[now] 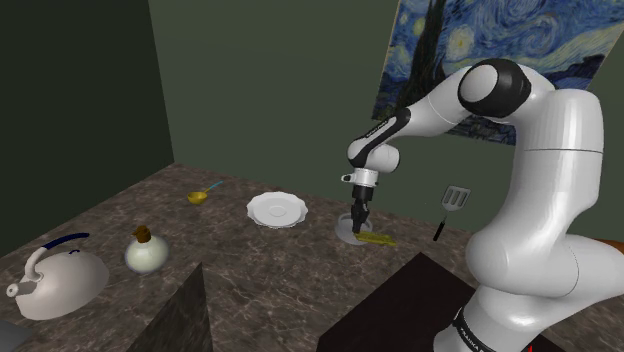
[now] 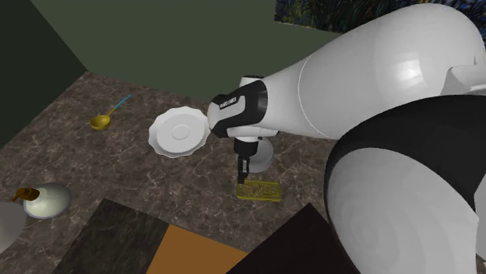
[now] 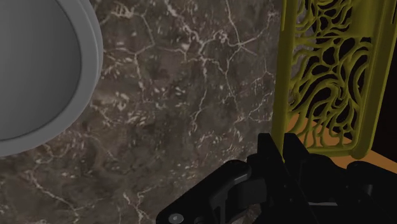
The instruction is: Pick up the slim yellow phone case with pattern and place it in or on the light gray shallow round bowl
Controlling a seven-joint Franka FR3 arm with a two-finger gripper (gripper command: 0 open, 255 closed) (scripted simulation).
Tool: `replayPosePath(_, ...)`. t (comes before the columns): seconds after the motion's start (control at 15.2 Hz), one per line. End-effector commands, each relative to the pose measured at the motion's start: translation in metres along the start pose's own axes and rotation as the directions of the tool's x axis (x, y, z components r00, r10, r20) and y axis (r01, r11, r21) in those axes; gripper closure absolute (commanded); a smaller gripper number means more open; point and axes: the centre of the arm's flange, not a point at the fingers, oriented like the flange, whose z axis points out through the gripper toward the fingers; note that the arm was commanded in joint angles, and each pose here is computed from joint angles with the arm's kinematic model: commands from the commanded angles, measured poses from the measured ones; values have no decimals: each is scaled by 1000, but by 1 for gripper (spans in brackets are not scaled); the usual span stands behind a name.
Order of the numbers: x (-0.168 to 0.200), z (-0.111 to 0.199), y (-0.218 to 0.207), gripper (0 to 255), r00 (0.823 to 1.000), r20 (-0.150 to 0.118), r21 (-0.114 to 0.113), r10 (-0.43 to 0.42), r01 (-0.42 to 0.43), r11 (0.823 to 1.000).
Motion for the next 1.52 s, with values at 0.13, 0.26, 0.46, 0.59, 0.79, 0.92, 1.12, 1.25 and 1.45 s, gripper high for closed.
replayPosePath(0.13, 2, -19, -10, 255, 1000, 0, 0, 0, 0, 1000)
replayPosePath(0.26, 4, -28, -15, 255, 1000, 0, 0, 0, 0, 1000)
replayPosePath(0.46, 6, -42, -23, 255, 1000, 0, 0, 0, 0, 1000)
replayPosePath(0.59, 7, -51, -28, 255, 1000, 0, 0, 0, 0, 1000)
replayPosePath(0.79, 9, -64, -36, 255, 1000, 0, 0, 0, 0, 1000)
replayPosePath(0.92, 8, -74, -27, 255, 1000, 0, 0, 0, 0, 1000)
replayPosePath(1.12, 6, -99, 4, 255, 1000, 0, 0, 0, 0, 1000)
replayPosePath(1.25, 5, -116, 24, 255, 1000, 0, 0, 0, 0, 1000)
replayPosePath(1.45, 3, -141, 55, 255, 1000, 0, 0, 0, 0, 1000)
